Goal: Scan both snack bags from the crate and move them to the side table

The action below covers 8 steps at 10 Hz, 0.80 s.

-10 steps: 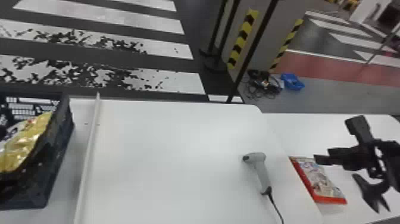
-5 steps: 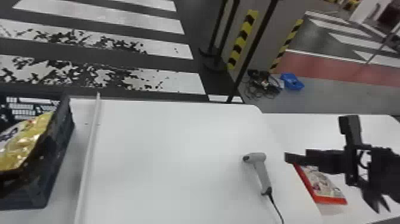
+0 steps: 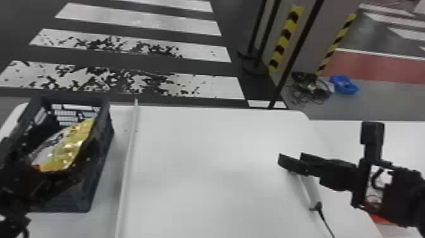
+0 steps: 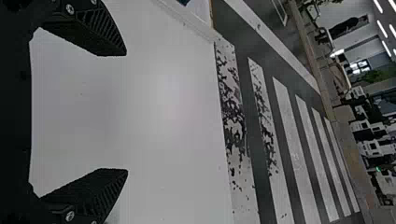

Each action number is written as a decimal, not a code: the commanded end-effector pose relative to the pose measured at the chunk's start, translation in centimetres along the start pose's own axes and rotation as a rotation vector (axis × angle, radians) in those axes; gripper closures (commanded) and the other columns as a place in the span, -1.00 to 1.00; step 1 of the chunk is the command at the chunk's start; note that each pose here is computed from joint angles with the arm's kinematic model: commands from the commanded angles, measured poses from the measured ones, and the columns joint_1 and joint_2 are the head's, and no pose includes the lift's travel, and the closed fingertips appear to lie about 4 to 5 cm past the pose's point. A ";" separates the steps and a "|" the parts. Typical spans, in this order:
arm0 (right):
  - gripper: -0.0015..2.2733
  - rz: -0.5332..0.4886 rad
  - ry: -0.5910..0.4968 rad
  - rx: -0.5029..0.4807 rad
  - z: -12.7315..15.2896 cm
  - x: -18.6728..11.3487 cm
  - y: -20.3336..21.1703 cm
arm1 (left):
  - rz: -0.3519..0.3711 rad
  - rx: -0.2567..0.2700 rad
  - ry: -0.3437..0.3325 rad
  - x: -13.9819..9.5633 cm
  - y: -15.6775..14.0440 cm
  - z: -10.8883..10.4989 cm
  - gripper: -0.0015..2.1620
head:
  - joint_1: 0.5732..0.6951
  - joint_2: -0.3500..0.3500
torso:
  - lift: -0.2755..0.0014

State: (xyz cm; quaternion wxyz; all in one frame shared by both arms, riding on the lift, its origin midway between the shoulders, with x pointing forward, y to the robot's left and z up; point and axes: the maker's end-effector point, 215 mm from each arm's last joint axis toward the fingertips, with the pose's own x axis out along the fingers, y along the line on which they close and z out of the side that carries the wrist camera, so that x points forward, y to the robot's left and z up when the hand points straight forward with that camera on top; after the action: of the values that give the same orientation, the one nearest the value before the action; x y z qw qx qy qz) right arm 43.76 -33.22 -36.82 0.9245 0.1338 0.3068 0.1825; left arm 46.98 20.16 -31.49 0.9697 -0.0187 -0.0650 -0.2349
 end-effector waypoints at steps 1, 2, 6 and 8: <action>-0.90 0.073 -0.031 0.029 0.0 2.1 4.0 | -0.001 -0.001 0.000 0.0 -0.1 0.0 -0.93 | 1.00 -0.47 | 0.30; -0.90 0.108 -0.067 0.041 0.4 3.3 5.9 | 0.004 -0.003 0.000 0.0 0.0 0.0 -0.93 | 1.00 -0.41 | 0.30; -0.90 0.154 -0.236 -0.001 1.8 8.2 10.8 | 0.032 -0.015 0.011 0.5 0.4 -0.4 -0.93 | 1.00 -0.07 | 0.30; -0.90 0.167 -0.315 0.002 2.0 9.2 10.5 | 0.055 -0.004 0.023 0.2 1.5 -0.5 -0.93 | 1.00 0.00 | 0.30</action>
State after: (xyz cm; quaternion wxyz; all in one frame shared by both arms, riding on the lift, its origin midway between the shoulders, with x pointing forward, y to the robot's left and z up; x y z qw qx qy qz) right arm 48.87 -20.14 -35.94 0.9406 0.1845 0.1558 0.2386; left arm 47.84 20.98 -31.90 0.9755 -0.0210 -0.0542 -0.2121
